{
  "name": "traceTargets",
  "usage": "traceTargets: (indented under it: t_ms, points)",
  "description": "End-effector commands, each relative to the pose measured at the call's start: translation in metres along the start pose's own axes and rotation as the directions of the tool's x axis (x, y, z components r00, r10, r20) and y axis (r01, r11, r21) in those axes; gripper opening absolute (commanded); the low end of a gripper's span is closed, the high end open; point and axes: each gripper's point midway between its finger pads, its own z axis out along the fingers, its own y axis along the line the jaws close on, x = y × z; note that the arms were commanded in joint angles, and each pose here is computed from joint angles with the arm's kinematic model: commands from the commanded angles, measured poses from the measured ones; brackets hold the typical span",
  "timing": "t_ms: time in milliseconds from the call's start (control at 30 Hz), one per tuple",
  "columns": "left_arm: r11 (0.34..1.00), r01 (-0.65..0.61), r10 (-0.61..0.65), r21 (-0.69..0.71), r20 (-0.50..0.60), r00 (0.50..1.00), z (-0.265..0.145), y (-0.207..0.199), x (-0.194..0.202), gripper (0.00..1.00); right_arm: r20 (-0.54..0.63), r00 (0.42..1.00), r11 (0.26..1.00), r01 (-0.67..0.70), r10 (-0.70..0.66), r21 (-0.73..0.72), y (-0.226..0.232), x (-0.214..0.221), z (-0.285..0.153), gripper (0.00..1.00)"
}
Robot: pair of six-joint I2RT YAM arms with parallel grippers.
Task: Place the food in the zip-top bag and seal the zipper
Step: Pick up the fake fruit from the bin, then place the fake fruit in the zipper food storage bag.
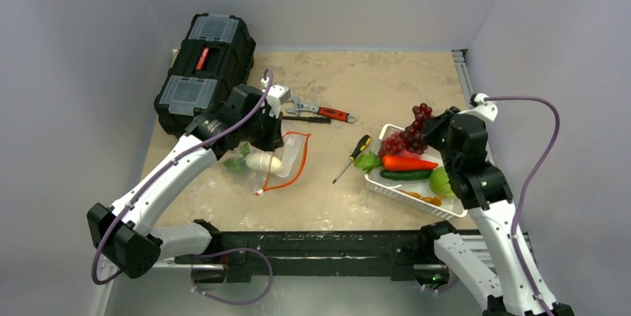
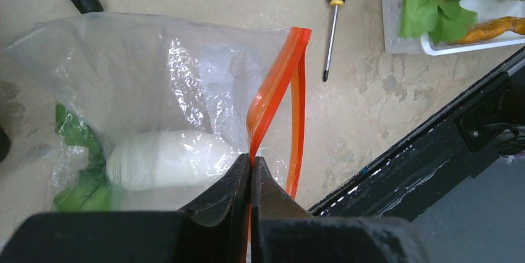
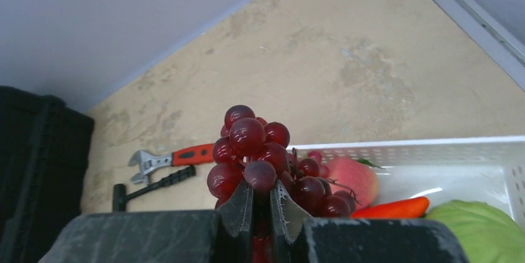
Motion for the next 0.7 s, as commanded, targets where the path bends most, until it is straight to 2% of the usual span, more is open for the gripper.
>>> traceTargets:
  t_ms: [0,100,233,333,433,600,667]
  points:
    - [0.999,-0.024,0.021,0.047,0.076,0.997,-0.012,-0.012,-0.022,0.00,0.079,0.996,0.975,0.046,-0.029,-0.216,0.048,-0.035,-0.015,0.00]
    - [0.997,-0.028,0.022,0.068,0.086,0.996,-0.013,-0.016,-0.023,0.00,0.040,0.998,0.918,0.069,-0.058,-0.391,0.083,-0.029,-0.021,0.00]
    - [0.991,-0.036,0.026,0.127,0.085,0.996,-0.014,-0.026,-0.022,0.00,-0.020,0.998,0.777,0.034,-0.059,-0.629,0.129,-0.015,-0.037,0.00]
    - [0.987,-0.040,0.026,0.156,0.086,0.996,-0.015,-0.032,-0.023,0.00,-0.054,0.997,0.676,0.002,-0.061,-0.737,0.156,-0.008,-0.051,0.00]
    - [0.987,-0.037,0.024,0.154,0.087,0.996,-0.014,-0.031,-0.023,0.00,-0.065,0.997,0.640,-0.021,-0.045,-0.768,0.173,-0.006,-0.060,0.00]
    - [0.991,-0.025,0.013,0.133,0.091,0.996,-0.014,-0.027,-0.024,0.00,-0.060,0.997,0.627,-0.013,-0.055,-0.779,0.180,-0.004,-0.069,0.00]
    - [0.991,-0.019,0.006,0.136,0.094,0.996,-0.014,-0.028,-0.024,0.00,-0.074,0.994,0.565,-0.019,-0.076,-0.825,0.190,0.001,-0.078,0.00]
